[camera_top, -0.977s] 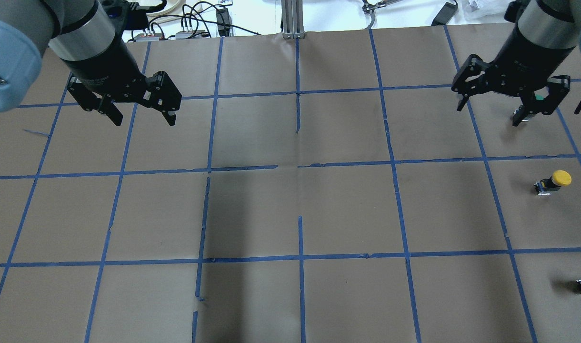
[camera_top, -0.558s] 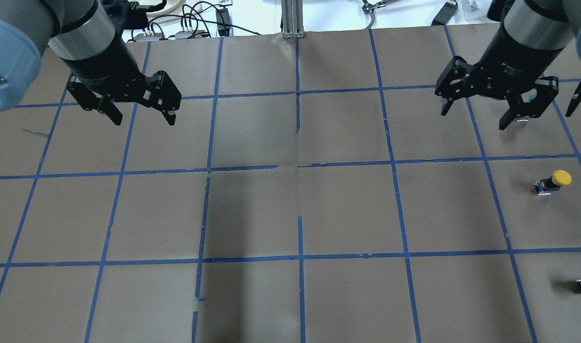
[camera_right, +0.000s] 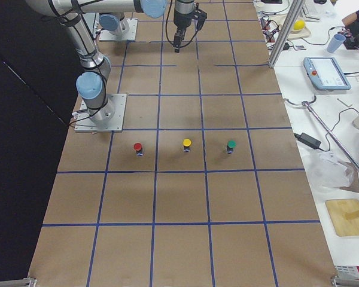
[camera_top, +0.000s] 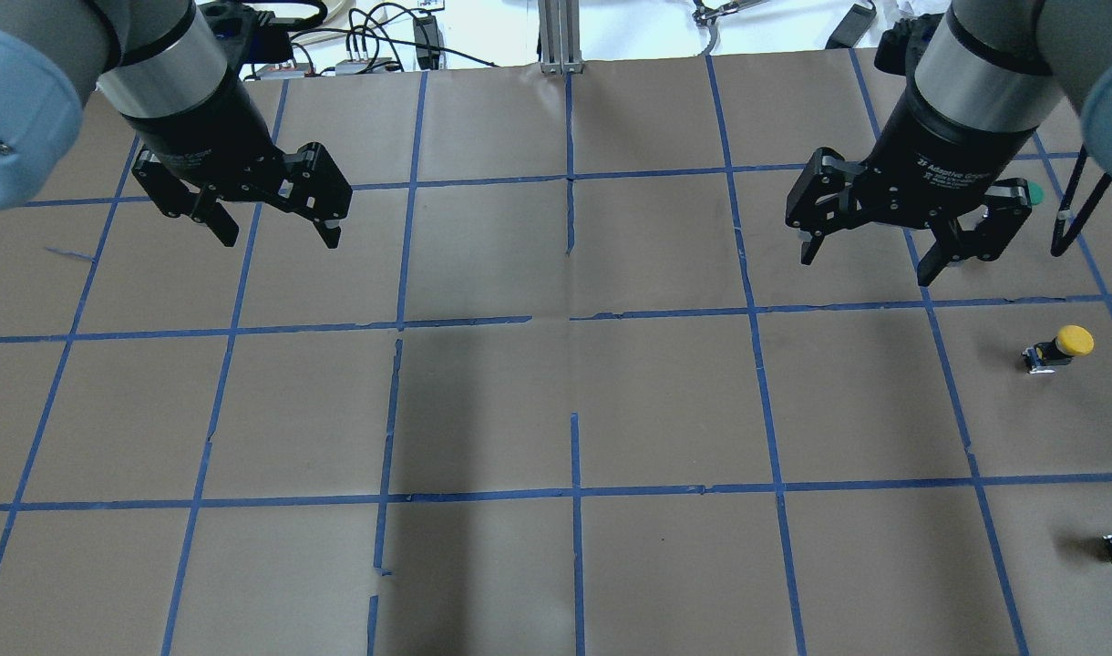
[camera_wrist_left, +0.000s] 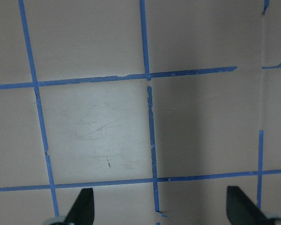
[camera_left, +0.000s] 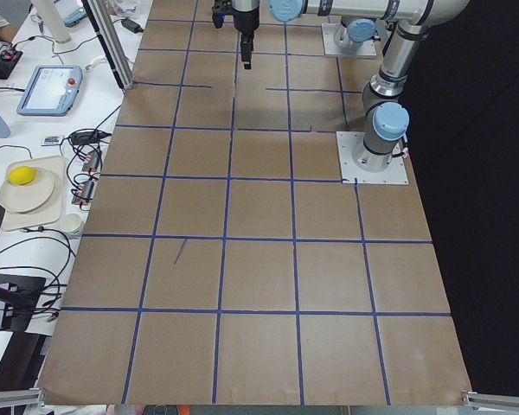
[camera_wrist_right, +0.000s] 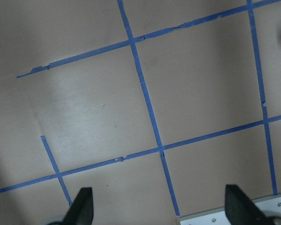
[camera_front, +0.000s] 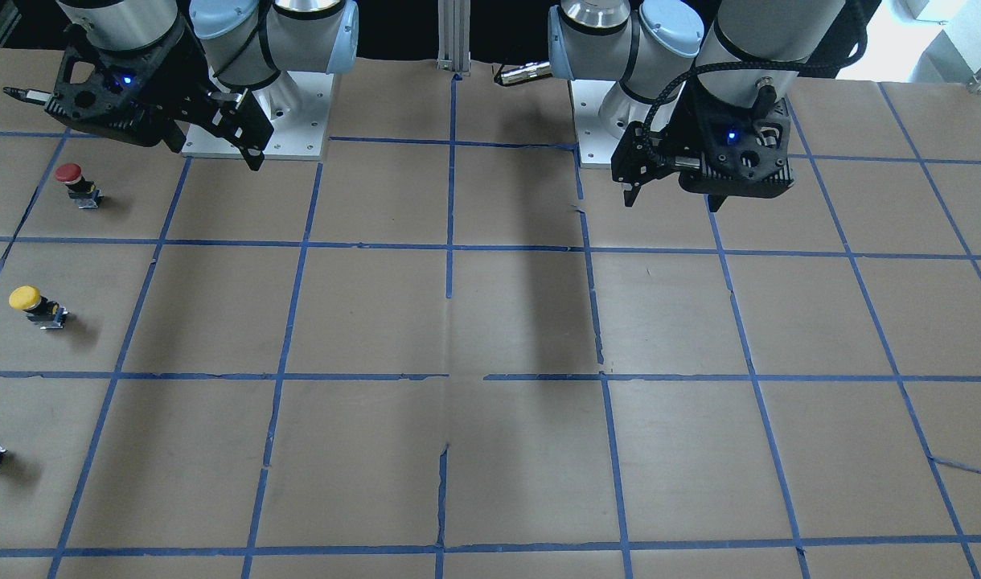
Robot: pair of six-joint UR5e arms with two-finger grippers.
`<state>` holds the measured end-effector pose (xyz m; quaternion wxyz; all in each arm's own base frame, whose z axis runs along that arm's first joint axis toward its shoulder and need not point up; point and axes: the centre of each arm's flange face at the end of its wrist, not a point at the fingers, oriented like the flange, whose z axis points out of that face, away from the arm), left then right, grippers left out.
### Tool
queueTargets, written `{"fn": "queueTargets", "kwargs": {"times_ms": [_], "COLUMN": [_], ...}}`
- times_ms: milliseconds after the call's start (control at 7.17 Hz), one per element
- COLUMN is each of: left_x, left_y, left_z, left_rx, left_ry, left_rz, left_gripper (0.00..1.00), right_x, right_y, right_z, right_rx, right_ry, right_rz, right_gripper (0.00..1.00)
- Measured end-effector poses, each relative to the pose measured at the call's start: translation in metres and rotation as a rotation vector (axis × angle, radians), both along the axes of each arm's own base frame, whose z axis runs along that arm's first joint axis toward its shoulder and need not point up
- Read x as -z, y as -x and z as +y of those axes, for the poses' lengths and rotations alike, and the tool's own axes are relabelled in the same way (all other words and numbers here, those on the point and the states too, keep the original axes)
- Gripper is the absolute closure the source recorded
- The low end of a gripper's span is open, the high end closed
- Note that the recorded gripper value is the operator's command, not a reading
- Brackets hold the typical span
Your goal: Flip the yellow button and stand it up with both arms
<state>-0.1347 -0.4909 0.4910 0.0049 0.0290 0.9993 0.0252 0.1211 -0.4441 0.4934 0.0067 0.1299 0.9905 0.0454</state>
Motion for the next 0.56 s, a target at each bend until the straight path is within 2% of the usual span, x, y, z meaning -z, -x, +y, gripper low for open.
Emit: {"fn": "queueTargets", "kwargs": {"times_ms": [558], "left_x": [0.0], "left_y": [-0.0015], "left_z": [-0.0005], "left_rx": [-0.004], "left_ry": [0.001], "left_rz": [0.005], "left_gripper": [0.0], "right_x": [0.0002], "right_y": [0.0009], "right_z": [0.0], "right_rx": [-0.002], "right_ry": [0.0], "right_rz": [0.011], "right_gripper": [0.0]}}
